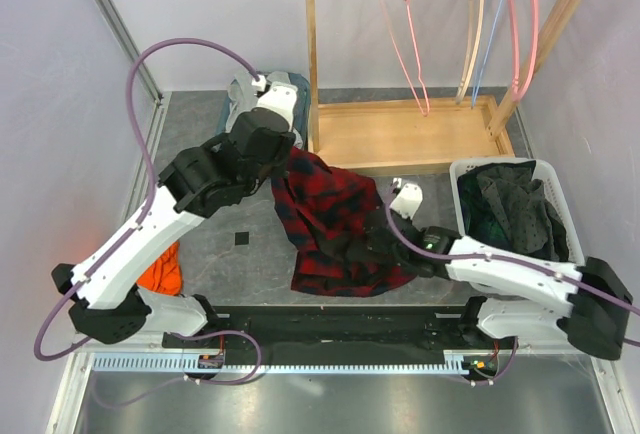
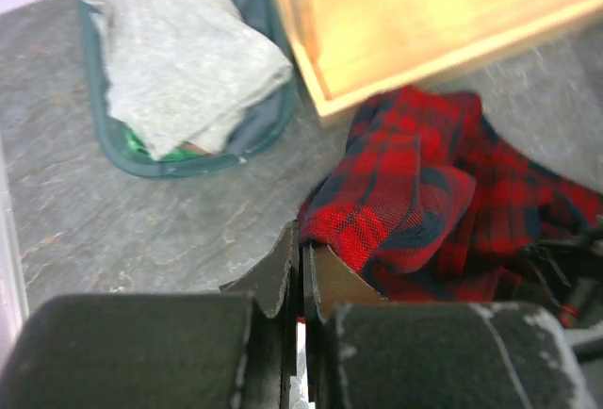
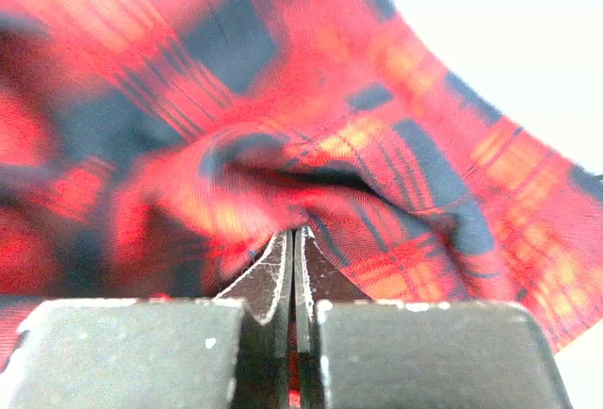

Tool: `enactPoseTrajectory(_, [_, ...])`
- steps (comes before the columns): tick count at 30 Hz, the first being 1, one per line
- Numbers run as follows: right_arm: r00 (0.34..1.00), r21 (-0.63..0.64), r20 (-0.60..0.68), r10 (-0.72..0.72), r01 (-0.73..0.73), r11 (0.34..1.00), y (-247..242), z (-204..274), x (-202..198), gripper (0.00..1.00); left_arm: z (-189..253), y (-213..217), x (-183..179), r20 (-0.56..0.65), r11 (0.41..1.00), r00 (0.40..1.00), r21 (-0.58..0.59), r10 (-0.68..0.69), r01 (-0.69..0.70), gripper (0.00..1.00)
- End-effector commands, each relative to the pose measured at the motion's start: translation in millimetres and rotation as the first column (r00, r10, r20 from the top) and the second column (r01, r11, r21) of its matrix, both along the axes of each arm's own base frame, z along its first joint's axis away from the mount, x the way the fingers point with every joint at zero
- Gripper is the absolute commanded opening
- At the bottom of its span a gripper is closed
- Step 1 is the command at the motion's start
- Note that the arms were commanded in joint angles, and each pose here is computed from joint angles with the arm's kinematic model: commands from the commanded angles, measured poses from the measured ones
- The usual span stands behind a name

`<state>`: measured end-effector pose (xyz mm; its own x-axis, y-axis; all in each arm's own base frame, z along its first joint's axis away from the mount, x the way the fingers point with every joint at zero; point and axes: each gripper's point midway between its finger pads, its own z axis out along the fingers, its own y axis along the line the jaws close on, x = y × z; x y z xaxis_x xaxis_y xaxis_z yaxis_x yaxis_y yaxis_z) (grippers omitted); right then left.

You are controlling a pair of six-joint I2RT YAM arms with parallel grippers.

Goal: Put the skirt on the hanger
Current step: Adjust the skirt at the center of the board.

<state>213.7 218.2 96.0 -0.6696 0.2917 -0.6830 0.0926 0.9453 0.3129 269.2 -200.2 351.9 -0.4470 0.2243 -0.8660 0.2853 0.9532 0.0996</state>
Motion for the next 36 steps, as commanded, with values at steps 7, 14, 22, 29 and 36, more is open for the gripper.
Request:
enactPoseTrajectory(7, [0.899, 0.029, 0.427, -0.096, 0.093, 0.995, -59.6, 240.0, 27.4, 0.00, 76.0, 40.9, 5.8, 0.168, 0.978, 0.972, -0.157, 0.167, -0.140, 0.02])
enactPoseTrajectory(14, [0.785, -0.027, 0.596, -0.167, 0.228, 0.973, -102.6, 353.8, 34.4, 0.00, 92.7, 27.9, 37.5, 0.170, 0.966, 0.971, -0.227, 0.166, -0.125, 0.02])
enactPoseTrajectory(22, [0.706, 0.049, 0.687, -0.173, 0.193, 0.980, -129.2, 437.2, 17.6, 0.00, 138.4, 2.1, 80.2, 0.227, 0.937, 0.971, -0.348, 0.081, 0.003, 0.02])
enactPoseTrajectory(29, [0.830, -0.112, 0.532, 0.169, -0.129, 0.985, -44.4, 345.2, 23.4, 0.00, 73.4, 14.0, 82.4, 0.112, 0.952, 0.988, -0.296, 0.111, -0.073, 0.02])
enactPoseTrajectory(36, [0.864, -0.019, 0.177, 0.472, -0.476, 0.879, 71.5, 127.5, -12.0, 0.00, -109.8, 69.8, 40.0, -0.200, 0.913, 0.925, -0.192, 0.322, -0.360, 0.02])
